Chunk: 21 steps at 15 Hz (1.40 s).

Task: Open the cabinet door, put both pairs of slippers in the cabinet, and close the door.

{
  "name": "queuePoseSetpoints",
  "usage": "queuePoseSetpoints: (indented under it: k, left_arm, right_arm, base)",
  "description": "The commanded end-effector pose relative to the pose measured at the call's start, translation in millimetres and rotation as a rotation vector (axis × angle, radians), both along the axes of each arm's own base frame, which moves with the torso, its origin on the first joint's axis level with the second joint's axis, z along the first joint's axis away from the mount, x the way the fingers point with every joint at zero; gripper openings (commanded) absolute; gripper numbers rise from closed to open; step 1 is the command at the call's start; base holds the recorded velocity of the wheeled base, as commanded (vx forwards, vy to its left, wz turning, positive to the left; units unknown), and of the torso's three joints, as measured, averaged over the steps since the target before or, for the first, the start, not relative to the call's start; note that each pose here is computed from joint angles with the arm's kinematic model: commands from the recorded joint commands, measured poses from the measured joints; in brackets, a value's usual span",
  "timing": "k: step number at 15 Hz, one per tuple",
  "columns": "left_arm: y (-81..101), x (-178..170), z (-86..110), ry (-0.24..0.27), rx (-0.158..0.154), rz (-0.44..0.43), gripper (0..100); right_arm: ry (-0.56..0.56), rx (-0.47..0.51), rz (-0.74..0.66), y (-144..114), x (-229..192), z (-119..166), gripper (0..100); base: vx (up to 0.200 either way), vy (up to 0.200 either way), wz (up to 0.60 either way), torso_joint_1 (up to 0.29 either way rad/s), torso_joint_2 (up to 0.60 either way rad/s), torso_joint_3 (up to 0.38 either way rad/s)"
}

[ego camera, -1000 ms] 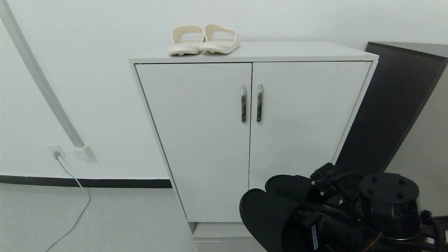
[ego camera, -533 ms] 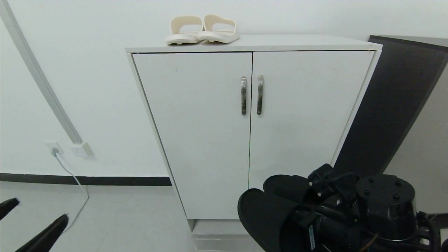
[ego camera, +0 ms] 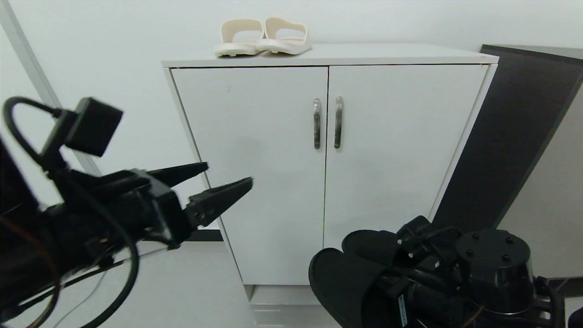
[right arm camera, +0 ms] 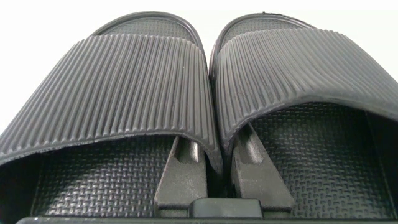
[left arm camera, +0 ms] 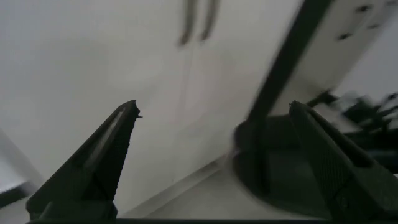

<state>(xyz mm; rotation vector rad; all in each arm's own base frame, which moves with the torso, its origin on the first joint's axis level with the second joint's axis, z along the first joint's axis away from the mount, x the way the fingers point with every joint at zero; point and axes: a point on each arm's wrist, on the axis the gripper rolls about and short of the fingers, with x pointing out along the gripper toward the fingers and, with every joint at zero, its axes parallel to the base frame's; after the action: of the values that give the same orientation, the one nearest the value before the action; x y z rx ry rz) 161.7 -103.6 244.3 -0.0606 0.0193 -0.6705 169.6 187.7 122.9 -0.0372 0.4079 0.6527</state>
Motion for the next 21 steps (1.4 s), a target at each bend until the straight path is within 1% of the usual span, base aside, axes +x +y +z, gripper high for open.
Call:
queuePoseSetpoints:
  k: [1, 4, 5, 6, 7, 9, 10, 11, 12, 14, 18, 21]
  left_arm:
    - [-50.7, 42, 5.1, 0.046, -0.011, -0.09, 100]
    - [-88.0, 77, 8.8, 0.045, -0.016, -0.203, 100]
    - [-95.4, 84, 9.1, 0.046, -0.021, -0.223, 100]
    - [-108.0, 94, 11.2, 0.053, -0.039, -0.282, 100]
    - [-115.8, 101, 14.4, 0.07, -0.066, -0.334, 100]
    - [-122.4, 105, 23.5, 0.113, -0.111, -0.424, 100]
    - [-125.9, 108, 34.0, 0.147, -0.15, -0.479, 100]
    - [-128.5, 111, 39.2, 0.173, -0.178, -0.489, 100]
    - [-129.9, 113, 41.6, 0.184, -0.191, -0.489, 100]
    - [-131.1, 118, 40.1, 0.187, -0.191, -0.478, 100]
    - [-124.4, 143, 34.2, 0.181, -0.193, -0.396, 100]
    - [-125.7, 161, 31.4, 0.168, -0.201, -0.345, 100]
  right_arm:
    - [0.002, -0.001, 0.0, 0, 0, 0, 0]
    - [0.003, 0.006, 0.013, 0, 0, 1, 0]
    - [0.003, 0.006, 0.013, 0, 0, 1, 0]
    - [0.003, 0.006, 0.011, 0, 0, 1, 0]
    - [0.004, 0.007, 0.013, 0, 0, 1, 0]
    - [0.003, 0.008, 0.013, 0, 1, 1, 0]
    - [0.003, 0.008, 0.013, 0, 1, 1, 0]
    - [0.003, 0.008, 0.013, 0, 1, 1, 0]
    - [0.003, 0.008, 0.013, 0, 1, 1, 0]
    - [0.003, 0.012, 0.021, 0, 0, 2, 0]
    - [0.006, 0.012, 0.024, 0, 0, 1, 0]
    - [0.009, 0.011, 0.022, 0, 1, 1, 0]
  base:
    - [0.0, 0.0, 0.0, 0.0, 0.0, 0.0]
    - [0.0, 0.0, 0.0, 0.0, 0.0, 0.0]
    - [0.0, 0.0, 0.0, 0.0, 0.0, 0.0]
    - [0.0, 0.0, 0.0, 0.0, 0.0, 0.0]
    - [0.0, 0.0, 0.0, 0.0, 0.0, 0.0]
    - [0.0, 0.0, 0.0, 0.0, 0.0, 0.0]
    - [0.0, 0.0, 0.0, 0.0, 0.0, 0.0]
    - [0.0, 0.0, 0.0, 0.0, 0.0, 0.0]
    - [0.0, 0.0, 0.0, 0.0, 0.0, 0.0]
    - [0.0, 0.0, 0.0, 0.0, 0.0, 0.0]
    - [0.0, 0.0, 0.0, 0.0, 0.0, 0.0]
    - [0.0, 0.0, 0.0, 0.0, 0.0, 0.0]
